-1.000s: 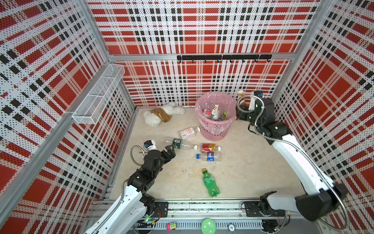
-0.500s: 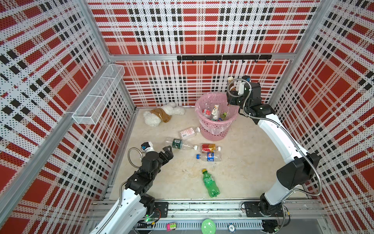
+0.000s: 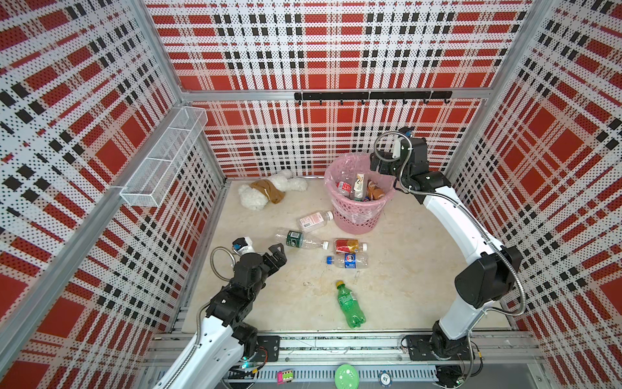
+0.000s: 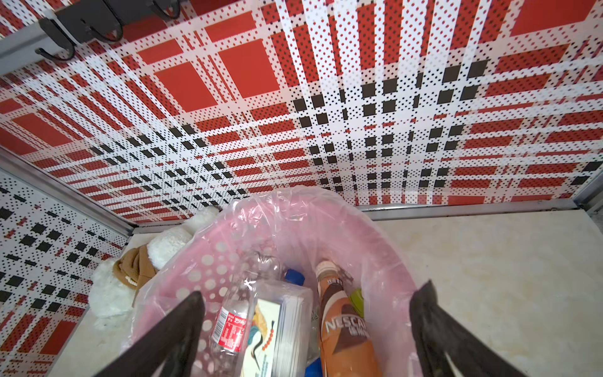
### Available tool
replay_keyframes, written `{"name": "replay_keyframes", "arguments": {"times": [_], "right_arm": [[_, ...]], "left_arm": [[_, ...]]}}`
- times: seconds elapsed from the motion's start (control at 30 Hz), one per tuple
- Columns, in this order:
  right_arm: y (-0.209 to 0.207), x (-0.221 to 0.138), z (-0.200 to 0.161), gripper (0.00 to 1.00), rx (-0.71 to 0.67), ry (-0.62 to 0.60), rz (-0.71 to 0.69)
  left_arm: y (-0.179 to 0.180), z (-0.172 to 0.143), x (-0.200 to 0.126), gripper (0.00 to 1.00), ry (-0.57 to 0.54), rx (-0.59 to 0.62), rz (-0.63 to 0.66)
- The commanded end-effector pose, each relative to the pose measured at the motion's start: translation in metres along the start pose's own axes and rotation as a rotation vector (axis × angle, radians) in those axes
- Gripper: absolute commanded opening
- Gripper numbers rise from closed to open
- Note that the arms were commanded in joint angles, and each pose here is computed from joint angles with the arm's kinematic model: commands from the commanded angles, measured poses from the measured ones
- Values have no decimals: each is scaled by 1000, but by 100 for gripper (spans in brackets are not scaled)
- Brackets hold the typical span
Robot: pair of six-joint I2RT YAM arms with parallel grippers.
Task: Throw the plastic bottles in the bin
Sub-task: Throw the plastic bottle into the trash bin.
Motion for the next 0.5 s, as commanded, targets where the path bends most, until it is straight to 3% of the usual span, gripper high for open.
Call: {"name": "replay_keyframes", "arguments": {"times": [0.0, 0.07, 0.17, 0.33, 0.47], "right_arm": [[2, -59, 41, 100, 9, -174, 27], [-7, -80, 28, 100, 25, -192, 31], [-27, -103, -19, 100, 58, -172, 30], [-77, -122, -135, 100, 96, 1, -55], [-103, -139, -176, 100, 100, 83, -151]], "left_arm": [[1, -1, 3, 99, 9, -5, 6], [0, -3, 6, 99, 19, -11, 3], [-1, -6, 9, 99, 35, -16, 2], [-4, -10, 10, 99, 57, -25, -9], [-8, -18, 8, 99, 89, -40, -19]]}}
Point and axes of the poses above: each gripper's point midway between its finger pads, its own x axis out along the fingers, its own y axis along the line the jaws close on, z = x × y, the point moved 3 cm from there along -x, back along the fingers, and after that the axes turned 3 degrees about x, right-handed, at the moved point
